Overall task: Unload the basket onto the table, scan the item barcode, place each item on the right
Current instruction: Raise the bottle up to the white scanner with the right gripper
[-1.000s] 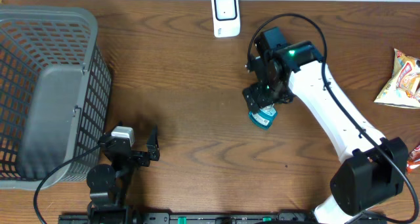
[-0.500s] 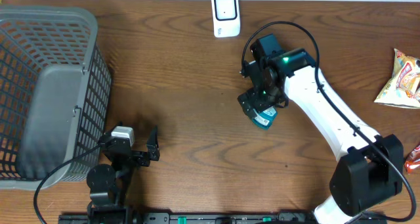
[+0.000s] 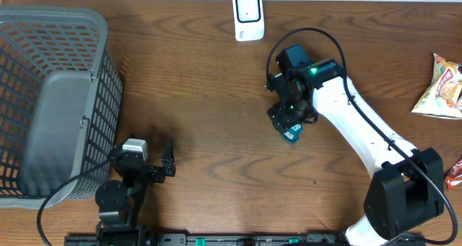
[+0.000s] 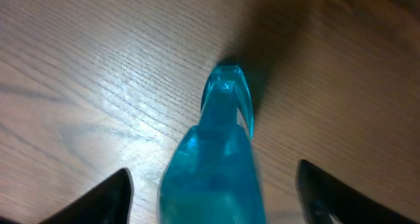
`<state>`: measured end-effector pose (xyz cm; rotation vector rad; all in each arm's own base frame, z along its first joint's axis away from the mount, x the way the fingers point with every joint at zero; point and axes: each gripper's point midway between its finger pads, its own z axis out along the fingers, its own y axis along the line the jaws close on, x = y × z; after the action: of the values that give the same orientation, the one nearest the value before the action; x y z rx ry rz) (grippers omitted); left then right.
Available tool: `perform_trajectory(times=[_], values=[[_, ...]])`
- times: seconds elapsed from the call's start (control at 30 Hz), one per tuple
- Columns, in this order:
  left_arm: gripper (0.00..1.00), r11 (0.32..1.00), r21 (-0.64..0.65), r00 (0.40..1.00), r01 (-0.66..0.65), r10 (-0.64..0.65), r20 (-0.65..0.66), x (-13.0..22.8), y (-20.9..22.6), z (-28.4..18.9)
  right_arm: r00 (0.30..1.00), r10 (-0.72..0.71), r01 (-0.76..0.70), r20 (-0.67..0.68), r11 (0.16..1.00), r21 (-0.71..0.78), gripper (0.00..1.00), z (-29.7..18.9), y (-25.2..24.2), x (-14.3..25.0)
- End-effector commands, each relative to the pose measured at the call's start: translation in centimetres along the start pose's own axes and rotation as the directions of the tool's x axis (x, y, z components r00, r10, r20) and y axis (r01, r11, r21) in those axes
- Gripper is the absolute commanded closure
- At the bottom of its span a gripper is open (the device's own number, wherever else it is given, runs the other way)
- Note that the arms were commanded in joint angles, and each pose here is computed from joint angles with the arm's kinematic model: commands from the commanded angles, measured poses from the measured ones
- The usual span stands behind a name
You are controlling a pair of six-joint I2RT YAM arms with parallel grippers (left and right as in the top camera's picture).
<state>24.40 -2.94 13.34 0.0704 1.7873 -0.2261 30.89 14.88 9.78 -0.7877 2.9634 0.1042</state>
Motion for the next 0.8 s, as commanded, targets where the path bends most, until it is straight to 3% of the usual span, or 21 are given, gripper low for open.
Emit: perform_trajectory(times=[0.0,0.07,0.27,0.47,0.77], values=[[0.02,1.0,0.004,0.999,0.003,-0.003,-0.039,1.6,0.0,0.2,1.0,-0.006,0.005,-0.024,1.0,-0.006,0.38,0.6,0.2,0.7],[0.02,1.0,0.004,0.999,0.003,-0.003,-0.039,1.6,0.0,0.2,1.0,-0.005,0.005,-0.024,1.0,-0.005,0.56,0.6,0.2,0.7],[0.02,1.0,0.004,0.999,0.003,-0.003,-0.039,1.6,0.0,0.2,1.0,-0.005,0.005,-0.022,1.0,0.004,0.72,0.6,0.1,0.6],[0.02,1.0,0.004,0.999,0.003,-0.003,-0.039,1.6,0.0,0.2,1.0,-0.007,0.007,0.009,1.0,0.02,0.96,0.5,-0.2,-0.2],[0.02,1.0,0.004,0.999,0.003,-0.003,-0.039,1.6,0.0,0.2,0.993,-0.014,0.01,0.118,0.999,0.031,0.99,-2.4,-0.4,-3.3]])
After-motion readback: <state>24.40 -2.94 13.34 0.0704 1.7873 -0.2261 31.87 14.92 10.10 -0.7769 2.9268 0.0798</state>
